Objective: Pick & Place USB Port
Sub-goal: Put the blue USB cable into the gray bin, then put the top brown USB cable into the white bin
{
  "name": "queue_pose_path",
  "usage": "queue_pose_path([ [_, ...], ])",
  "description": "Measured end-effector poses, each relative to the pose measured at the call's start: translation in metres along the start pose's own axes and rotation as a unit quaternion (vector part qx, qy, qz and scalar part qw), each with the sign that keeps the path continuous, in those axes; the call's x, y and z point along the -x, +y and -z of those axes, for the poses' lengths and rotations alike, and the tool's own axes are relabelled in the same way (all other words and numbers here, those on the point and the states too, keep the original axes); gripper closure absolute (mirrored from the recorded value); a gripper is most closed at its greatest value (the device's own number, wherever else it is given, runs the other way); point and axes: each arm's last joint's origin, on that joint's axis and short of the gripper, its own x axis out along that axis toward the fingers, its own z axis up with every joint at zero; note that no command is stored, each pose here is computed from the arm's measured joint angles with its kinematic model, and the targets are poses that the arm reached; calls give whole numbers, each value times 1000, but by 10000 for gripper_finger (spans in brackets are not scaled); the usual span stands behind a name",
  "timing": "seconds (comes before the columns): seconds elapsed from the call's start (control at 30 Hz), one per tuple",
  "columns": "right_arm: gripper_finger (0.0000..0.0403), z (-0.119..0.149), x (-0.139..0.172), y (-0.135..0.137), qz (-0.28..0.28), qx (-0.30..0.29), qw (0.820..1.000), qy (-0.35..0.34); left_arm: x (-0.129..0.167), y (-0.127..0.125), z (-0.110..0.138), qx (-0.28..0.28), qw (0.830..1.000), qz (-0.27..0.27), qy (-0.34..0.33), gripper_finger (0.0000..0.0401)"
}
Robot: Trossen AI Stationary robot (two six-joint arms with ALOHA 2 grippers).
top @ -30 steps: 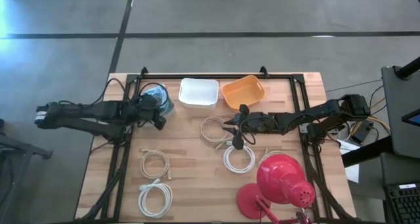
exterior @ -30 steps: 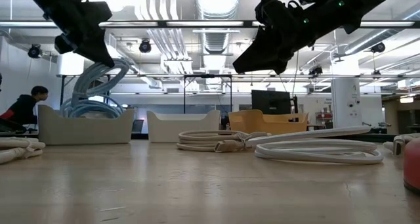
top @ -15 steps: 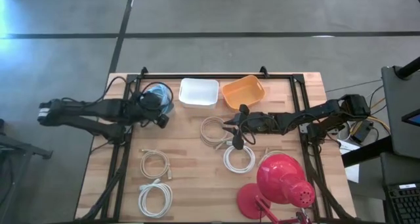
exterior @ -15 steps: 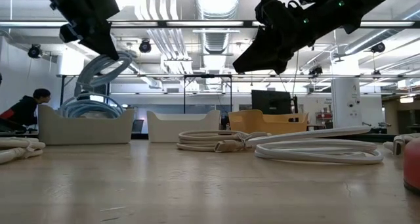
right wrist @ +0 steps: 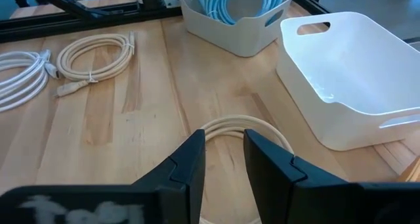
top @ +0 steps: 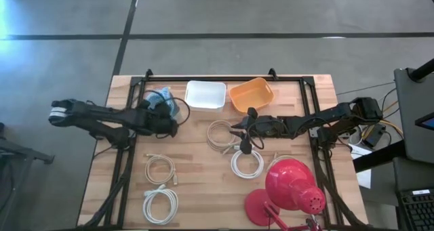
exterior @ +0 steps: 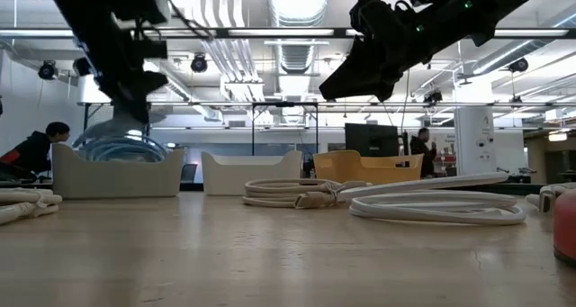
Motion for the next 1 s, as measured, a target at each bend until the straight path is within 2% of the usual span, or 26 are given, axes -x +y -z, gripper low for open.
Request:
queue_pose_path([
  [0.3, 306, 0, 0, 0, 0, 0, 1000, 0, -25, -19, 13, -33, 998, -48, 27, 351],
  [0.57, 298, 0, 0, 0, 0, 0, 1000, 0, -38, -27, 17, -53, 995, -73, 46, 272],
  [0.77, 306, 0, 0, 0, 0, 0, 1000, 0, -36, -30, 11, -50, 996, -59, 55, 214],
  [1.0, 307, 0, 0, 0, 0, -2, 1000, 0, -21, -33, -11, -66, 997, -32, 32, 185],
])
